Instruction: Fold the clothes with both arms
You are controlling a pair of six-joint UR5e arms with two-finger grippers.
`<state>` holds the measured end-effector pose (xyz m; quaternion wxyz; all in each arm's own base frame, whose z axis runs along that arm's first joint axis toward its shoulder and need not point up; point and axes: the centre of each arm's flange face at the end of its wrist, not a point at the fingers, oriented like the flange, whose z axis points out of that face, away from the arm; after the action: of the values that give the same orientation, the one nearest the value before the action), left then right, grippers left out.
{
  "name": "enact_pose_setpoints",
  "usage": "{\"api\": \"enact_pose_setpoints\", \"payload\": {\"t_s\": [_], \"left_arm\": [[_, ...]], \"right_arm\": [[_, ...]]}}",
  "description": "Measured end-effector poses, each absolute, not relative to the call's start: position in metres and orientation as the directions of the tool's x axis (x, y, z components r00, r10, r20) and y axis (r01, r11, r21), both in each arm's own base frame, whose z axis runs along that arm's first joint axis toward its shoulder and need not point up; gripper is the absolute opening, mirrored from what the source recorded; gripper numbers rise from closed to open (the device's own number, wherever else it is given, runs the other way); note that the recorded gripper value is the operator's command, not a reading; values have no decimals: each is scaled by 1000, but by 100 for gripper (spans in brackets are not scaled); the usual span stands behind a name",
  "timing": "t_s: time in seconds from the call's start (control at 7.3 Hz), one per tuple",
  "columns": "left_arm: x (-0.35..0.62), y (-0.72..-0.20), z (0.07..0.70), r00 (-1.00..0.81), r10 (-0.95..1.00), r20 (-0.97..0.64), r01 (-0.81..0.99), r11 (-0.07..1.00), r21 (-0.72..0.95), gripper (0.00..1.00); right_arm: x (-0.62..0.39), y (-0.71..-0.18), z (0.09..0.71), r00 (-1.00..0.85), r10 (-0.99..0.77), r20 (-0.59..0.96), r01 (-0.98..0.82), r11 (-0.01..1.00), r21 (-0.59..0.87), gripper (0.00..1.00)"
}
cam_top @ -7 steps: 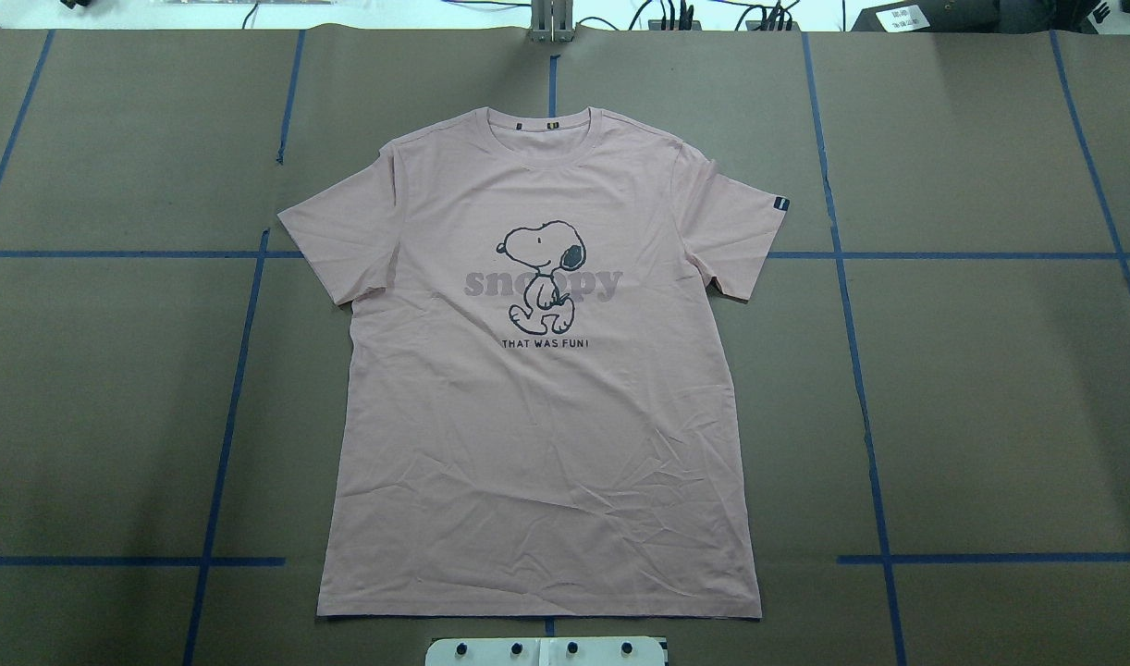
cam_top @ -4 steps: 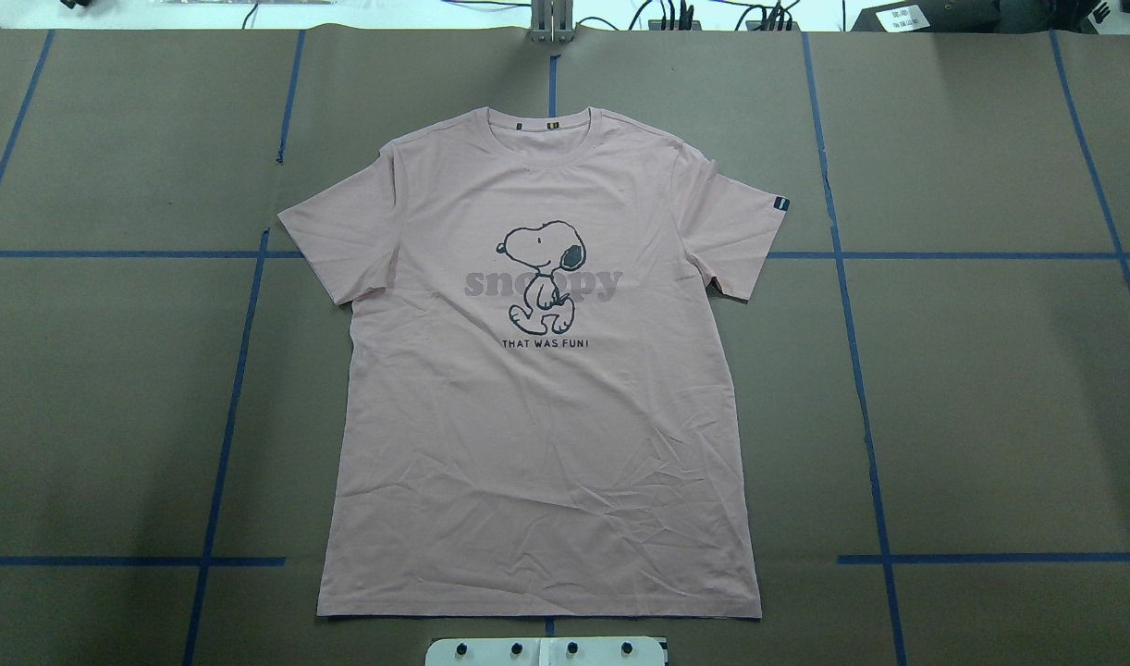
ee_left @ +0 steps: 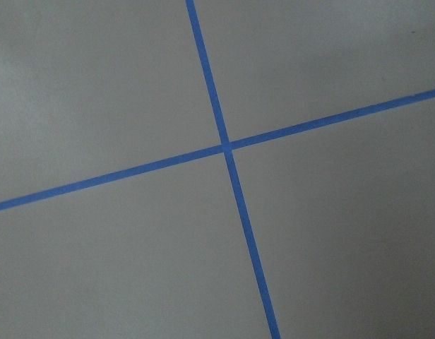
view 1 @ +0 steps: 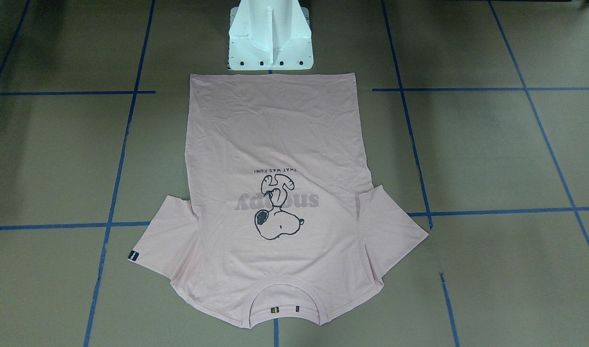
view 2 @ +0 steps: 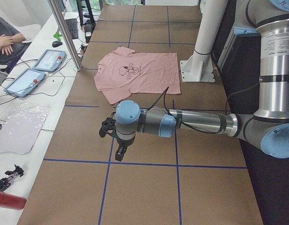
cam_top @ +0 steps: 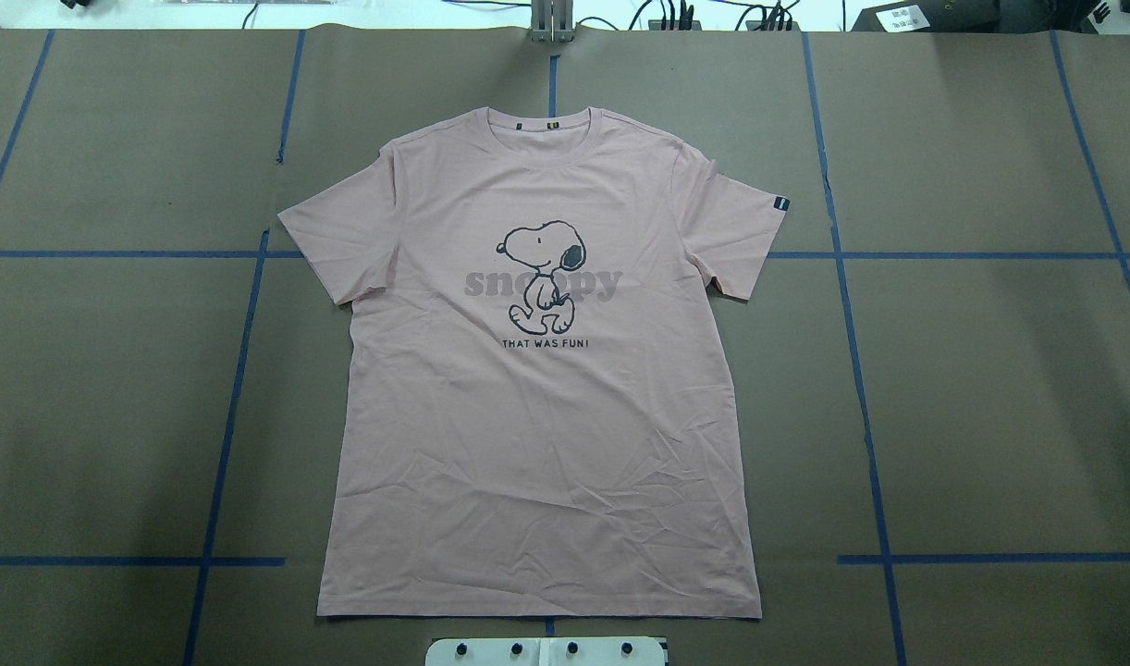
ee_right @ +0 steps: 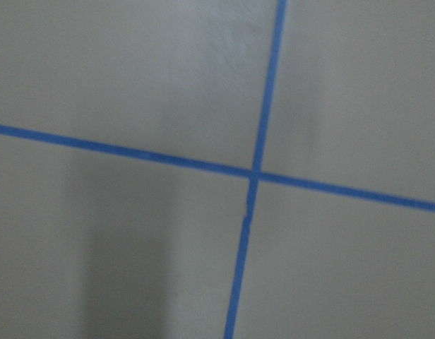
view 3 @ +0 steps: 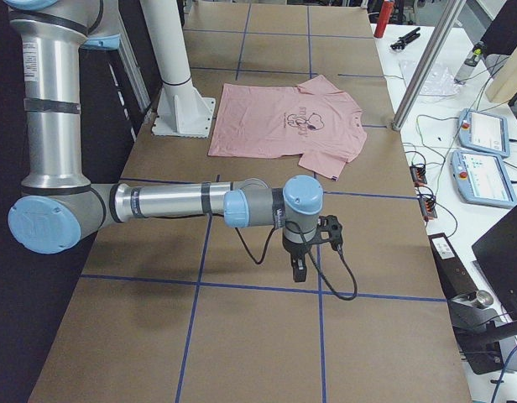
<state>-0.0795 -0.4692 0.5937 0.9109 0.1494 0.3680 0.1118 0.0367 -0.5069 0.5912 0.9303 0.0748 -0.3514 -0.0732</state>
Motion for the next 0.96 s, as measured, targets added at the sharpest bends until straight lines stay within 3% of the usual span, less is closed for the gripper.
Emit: {"api": "enact_pose_setpoints", "payload": {"t_s": [0.27, 0.55, 0.96], "left_arm": [[-80, -500, 550, 708, 411, -574, -95, 861, 499, 100], [-81, -536, 503, 714, 522, -467, -96, 733, 673, 100], [-68, -599, 462, 706, 508, -493, 23, 679, 734, 100]], "right_arm": [[17, -552, 539, 727, -308, 614, 78, 925, 372, 100], [12, -561, 520, 711, -298, 637, 23, 916, 402, 100], [0, -583, 475, 666, -289, 688, -53, 901, 430, 99]]}}
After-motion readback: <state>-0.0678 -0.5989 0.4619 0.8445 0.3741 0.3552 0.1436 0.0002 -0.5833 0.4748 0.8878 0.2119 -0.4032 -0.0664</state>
